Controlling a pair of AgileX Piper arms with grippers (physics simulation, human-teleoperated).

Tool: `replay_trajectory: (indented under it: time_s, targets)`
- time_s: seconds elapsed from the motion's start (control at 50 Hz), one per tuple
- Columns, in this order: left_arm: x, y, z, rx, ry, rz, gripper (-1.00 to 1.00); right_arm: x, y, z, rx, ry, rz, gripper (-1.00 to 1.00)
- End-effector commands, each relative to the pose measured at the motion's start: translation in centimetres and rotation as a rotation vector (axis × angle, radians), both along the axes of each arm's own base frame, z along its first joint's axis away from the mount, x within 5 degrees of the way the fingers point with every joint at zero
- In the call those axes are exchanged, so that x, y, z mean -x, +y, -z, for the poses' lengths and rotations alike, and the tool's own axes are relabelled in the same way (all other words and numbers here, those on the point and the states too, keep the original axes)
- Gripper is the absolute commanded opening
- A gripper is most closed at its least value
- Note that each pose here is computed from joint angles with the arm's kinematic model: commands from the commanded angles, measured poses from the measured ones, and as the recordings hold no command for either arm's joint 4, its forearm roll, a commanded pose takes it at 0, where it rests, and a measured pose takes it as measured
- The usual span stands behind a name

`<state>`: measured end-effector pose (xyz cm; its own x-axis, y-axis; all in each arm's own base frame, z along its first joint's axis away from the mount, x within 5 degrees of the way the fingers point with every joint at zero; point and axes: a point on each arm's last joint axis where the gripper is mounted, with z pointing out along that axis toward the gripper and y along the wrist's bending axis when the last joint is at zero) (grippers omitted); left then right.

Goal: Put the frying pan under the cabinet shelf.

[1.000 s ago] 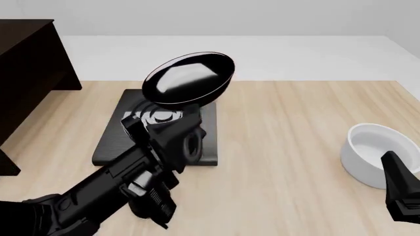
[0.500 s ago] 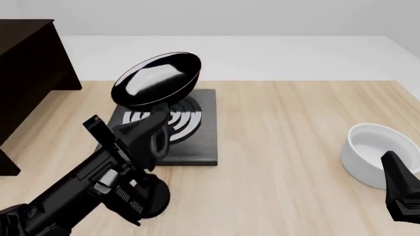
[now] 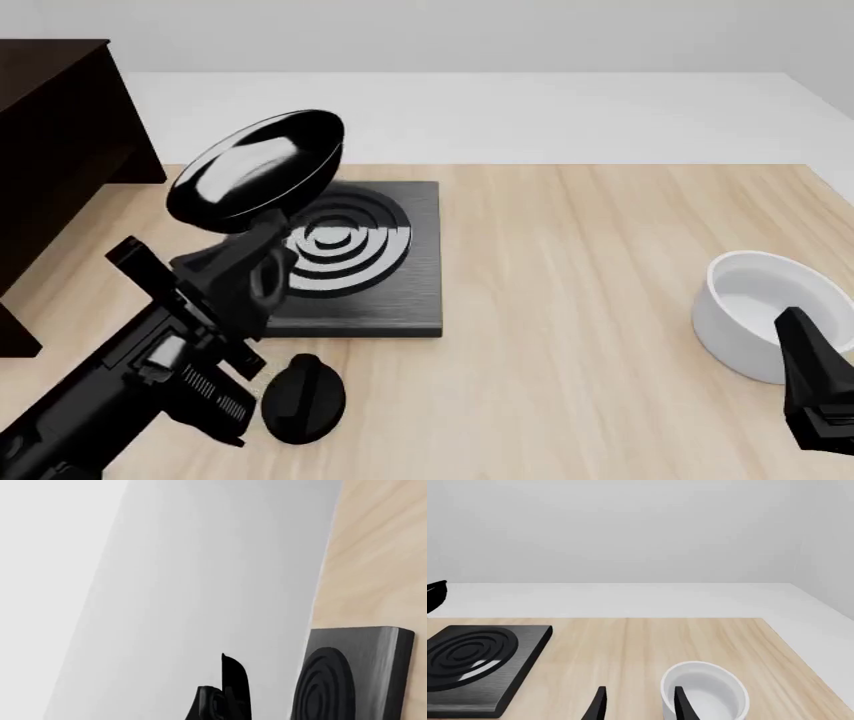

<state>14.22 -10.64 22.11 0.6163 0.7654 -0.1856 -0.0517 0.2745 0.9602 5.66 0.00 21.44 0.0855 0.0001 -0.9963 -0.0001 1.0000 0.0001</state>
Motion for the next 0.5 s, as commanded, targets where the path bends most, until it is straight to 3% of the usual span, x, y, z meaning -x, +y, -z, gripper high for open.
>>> replay_trajectory:
  time_s: [0.02, 0.5]
  targets:
    - [0.0, 1.2, -0.5, 0.035, -0.025, -0.048, -1.0, 0.0, 0.0, 0.0, 0.0, 0.0, 0.0, 1.0]
    - [0.5, 3.2, 0.1, 0.089, 0.013, -0.123, -1.0, 0.0, 0.0, 0.0, 0.0, 0.0, 0.0, 1.0]
